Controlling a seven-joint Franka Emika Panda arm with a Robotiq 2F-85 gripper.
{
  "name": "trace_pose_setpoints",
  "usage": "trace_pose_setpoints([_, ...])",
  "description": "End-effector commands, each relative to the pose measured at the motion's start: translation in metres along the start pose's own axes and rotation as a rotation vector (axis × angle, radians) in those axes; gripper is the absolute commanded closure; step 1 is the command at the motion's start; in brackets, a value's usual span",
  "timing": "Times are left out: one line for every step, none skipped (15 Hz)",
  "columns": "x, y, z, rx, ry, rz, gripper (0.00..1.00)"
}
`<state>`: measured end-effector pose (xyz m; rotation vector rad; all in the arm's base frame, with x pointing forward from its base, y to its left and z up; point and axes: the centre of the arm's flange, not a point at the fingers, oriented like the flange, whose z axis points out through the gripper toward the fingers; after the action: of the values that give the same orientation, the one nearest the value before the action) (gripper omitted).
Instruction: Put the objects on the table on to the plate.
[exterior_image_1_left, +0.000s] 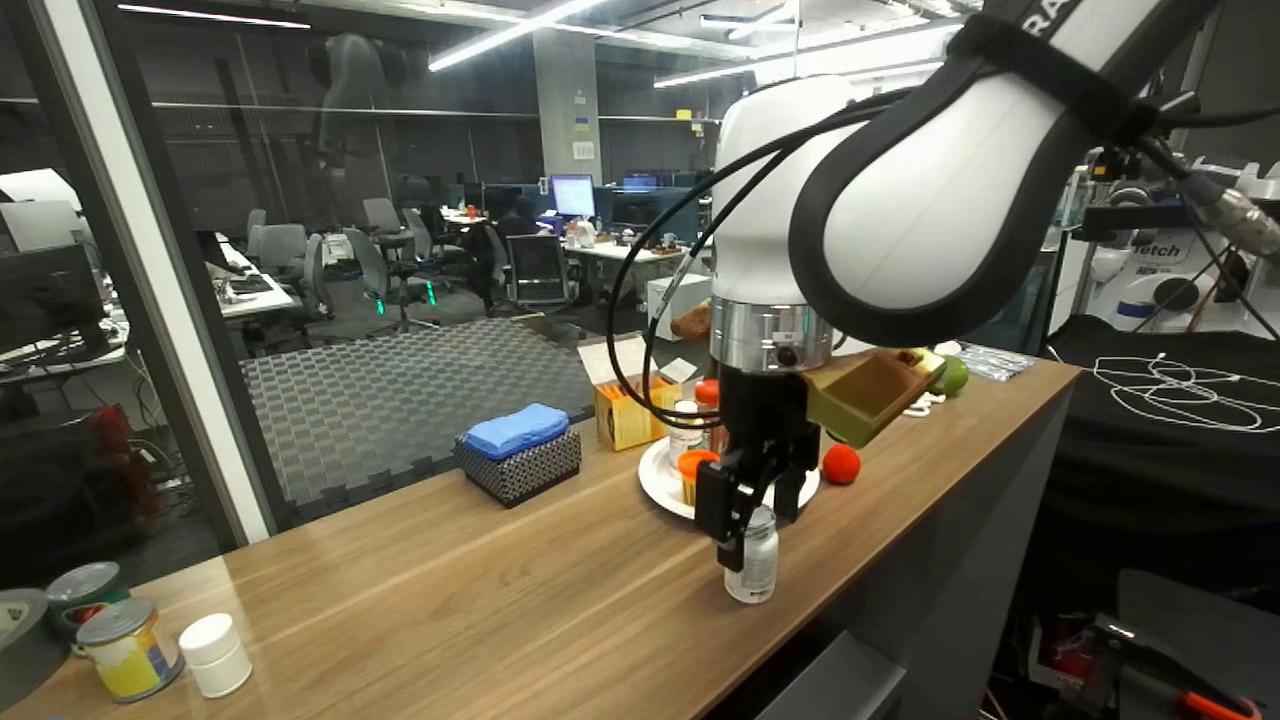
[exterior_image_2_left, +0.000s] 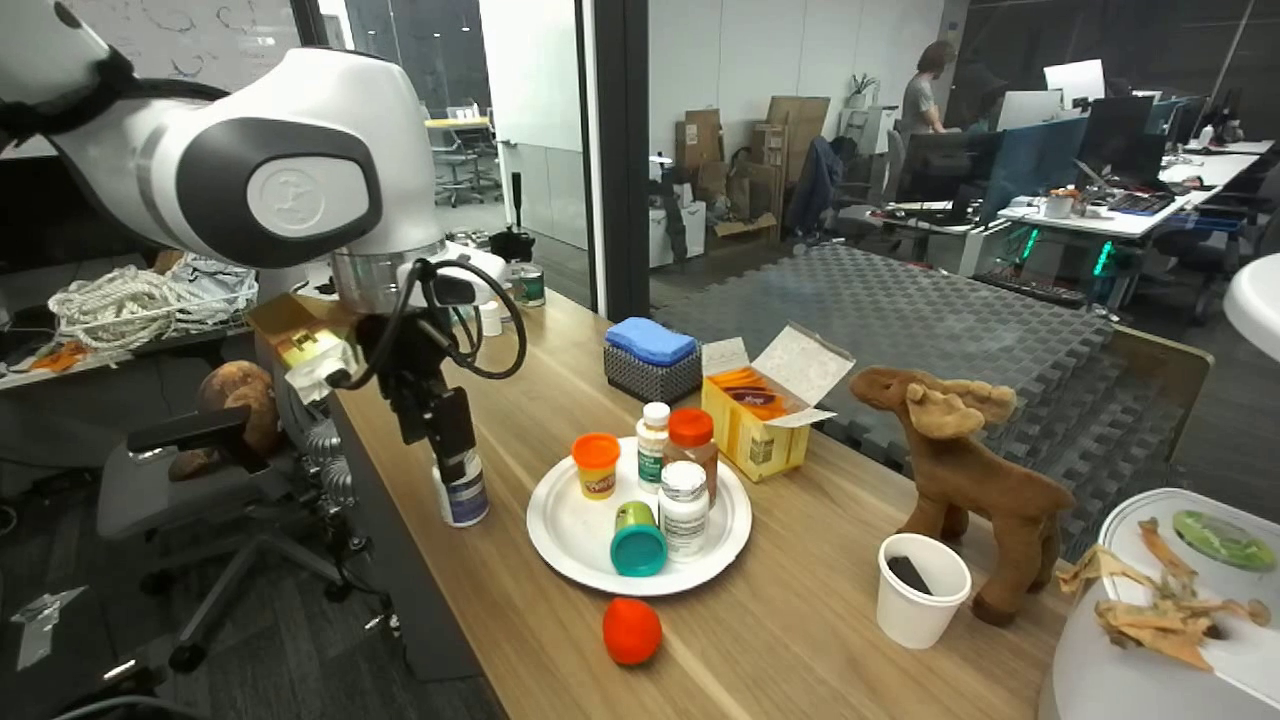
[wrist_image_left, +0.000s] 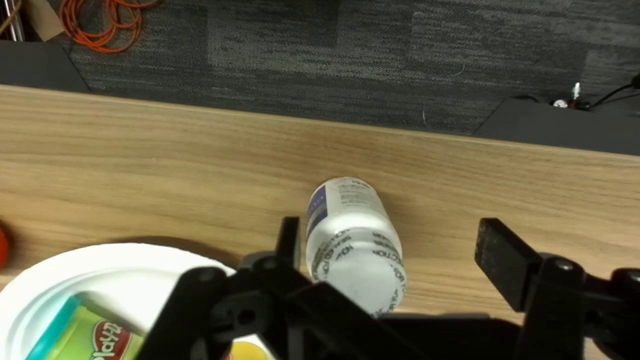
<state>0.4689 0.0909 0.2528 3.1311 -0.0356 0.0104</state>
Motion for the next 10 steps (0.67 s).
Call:
trace_pose_setpoints([0.008, 0.002, 0.002, 0.01, 0.024, 0.004, 0.42])
trace_pose_setpoints([0.01, 0.004, 0.002, 0.008, 0.033, 0.008, 0.49])
trace_pose_setpoints([0.012, 0.005, 0.001, 0.006, 0.043, 0.013, 0.58])
trace_pose_setpoints([0.015, 0.007, -0.001, 0.001, 0.053, 0.016, 0.65])
trace_pose_setpoints([0.016, 0.009, -0.003, -0.005, 0.059, 0.019, 0.72])
trace_pose_setpoints([0.018, 0.012, -0.005, -0.012, 0.067, 0.02, 0.41])
trace_pose_setpoints([0.02, 0.014, -0.007, -0.024, 0.074, 0.017, 0.25])
trace_pose_setpoints([0.022, 0.016, -0.008, -0.033, 0.08, 0.016, 0.2])
trace_pose_setpoints([0.023, 0.018, -0.01, -0.042, 0.086, 0.014, 0.12])
trace_pose_setpoints([0.025, 0.019, -0.011, -0.051, 0.089, 0.008, 0.05])
